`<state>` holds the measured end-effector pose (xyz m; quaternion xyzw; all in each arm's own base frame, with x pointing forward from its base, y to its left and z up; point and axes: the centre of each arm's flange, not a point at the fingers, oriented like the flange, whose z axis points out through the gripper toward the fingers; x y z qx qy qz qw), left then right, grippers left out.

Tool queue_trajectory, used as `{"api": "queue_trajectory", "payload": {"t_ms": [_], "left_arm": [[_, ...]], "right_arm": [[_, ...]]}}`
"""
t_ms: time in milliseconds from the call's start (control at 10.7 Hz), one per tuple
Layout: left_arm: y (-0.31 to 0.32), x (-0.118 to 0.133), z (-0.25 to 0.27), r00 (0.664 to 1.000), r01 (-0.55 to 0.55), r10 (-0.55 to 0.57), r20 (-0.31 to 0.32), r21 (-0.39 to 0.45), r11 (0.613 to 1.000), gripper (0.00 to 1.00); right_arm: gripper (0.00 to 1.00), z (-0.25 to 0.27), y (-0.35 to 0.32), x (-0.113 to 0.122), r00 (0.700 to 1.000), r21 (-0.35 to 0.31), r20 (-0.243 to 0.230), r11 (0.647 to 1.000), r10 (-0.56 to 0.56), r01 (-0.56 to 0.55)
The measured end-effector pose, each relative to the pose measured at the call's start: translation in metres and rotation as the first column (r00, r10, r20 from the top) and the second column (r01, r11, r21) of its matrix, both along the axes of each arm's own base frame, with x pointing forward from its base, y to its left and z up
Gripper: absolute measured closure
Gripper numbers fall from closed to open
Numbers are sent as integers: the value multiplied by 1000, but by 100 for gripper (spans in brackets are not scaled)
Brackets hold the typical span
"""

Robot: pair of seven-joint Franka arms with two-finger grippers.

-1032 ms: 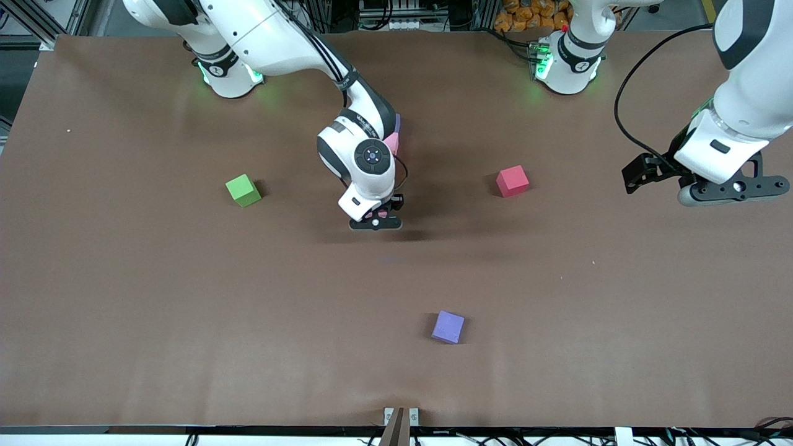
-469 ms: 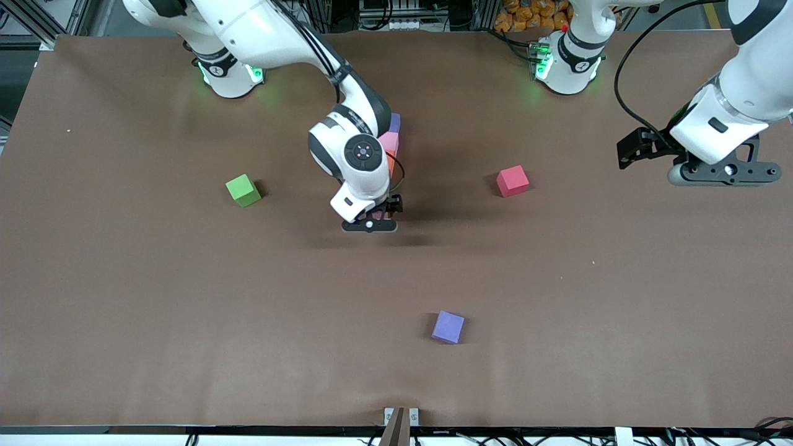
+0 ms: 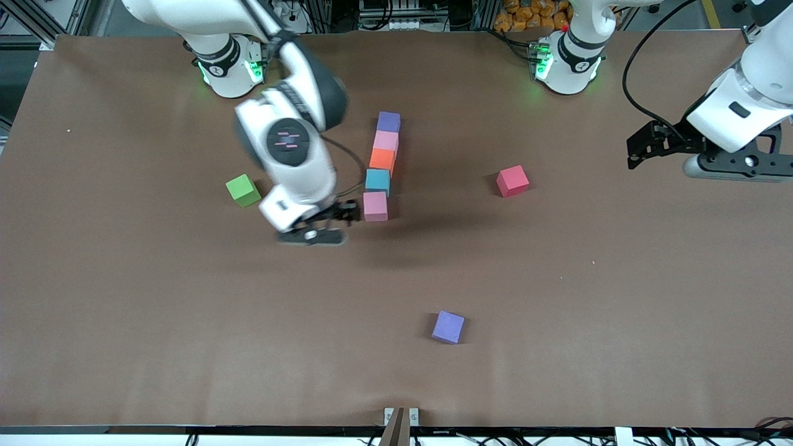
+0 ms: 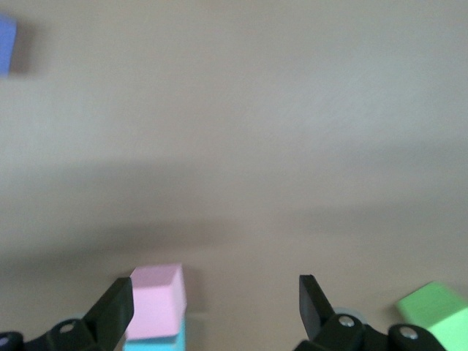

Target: Arrange blocks into number 1

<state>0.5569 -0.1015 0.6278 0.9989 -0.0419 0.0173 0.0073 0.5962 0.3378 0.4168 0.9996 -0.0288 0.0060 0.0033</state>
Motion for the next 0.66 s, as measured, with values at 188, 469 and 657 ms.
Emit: {"api": "queue_trajectory", "payload": {"t_ms": [188,469,657], "left_arm": [[2,3,2,1000,-5,5,19,-4,1000,0],[3,4,2,1000,-6,7,28,-5,1000,0],[2,4,2,1000,-5,5,28,-5,1000,0]], "right_arm": [[0,39,-76,31,998,15,41,999,-38,37],[0,104,-178,39,999,0,51,1000,3,-3],[0,154,-254,28,998,-8,53,1000,-23,24]]}}
